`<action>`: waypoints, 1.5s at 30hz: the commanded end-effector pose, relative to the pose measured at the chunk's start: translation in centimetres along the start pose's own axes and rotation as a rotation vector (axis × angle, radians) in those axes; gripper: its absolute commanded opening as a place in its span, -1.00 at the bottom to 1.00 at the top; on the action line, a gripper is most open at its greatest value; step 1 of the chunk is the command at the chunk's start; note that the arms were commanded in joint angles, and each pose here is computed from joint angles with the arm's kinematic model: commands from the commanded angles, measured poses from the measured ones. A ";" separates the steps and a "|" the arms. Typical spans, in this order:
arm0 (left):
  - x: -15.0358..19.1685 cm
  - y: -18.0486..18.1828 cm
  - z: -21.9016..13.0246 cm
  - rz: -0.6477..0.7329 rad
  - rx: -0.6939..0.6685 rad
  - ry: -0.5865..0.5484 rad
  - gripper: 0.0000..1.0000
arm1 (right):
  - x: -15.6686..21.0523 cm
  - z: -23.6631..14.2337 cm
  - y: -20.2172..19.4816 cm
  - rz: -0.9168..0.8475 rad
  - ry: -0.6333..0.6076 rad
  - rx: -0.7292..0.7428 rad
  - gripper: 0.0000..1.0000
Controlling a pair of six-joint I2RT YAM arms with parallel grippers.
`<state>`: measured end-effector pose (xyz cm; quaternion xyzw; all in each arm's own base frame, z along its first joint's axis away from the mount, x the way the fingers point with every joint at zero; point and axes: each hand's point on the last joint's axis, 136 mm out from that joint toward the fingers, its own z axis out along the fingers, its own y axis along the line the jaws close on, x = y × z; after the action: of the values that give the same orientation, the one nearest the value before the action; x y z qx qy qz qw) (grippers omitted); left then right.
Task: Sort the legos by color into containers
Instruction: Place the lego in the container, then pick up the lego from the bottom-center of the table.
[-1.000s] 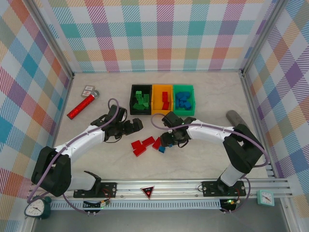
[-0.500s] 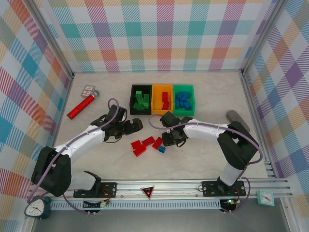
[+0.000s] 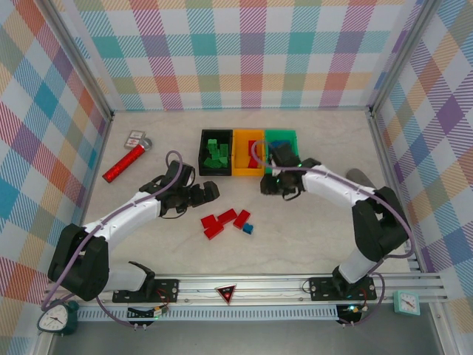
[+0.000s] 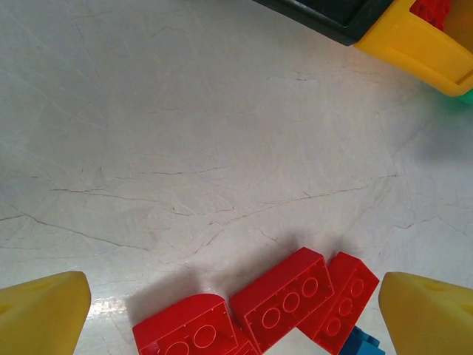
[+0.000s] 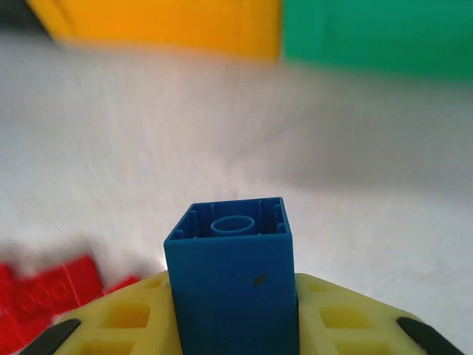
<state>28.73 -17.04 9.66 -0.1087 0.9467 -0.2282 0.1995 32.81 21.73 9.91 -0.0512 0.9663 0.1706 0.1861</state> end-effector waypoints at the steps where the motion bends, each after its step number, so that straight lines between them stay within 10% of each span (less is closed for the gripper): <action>1: -0.2 -0.6 -0.8 0.006 0.010 -0.015 0.99 | -4.9 -2.8 -0.3 0.017 -0.115 -0.048 -0.45; 12: 0.0 -0.4 -1.6 0.004 0.006 -0.029 0.99 | -15.3 -0.5 -4.8 0.148 -0.177 -0.024 -0.34; 20: 0.3 0.3 -2.6 0.003 -0.010 -0.051 0.99 | -16.3 0.8 -6.1 0.146 -0.166 0.048 0.20; 45: 0.1 -0.5 0.2 -0.001 0.017 -0.013 0.99 | 7.1 -3.4 5.2 -0.299 0.097 -0.196 0.33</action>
<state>28.67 -16.77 9.83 -0.1129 0.9459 -0.2221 0.2080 26.43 24.55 12.18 -0.1876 0.9381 0.2331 0.1742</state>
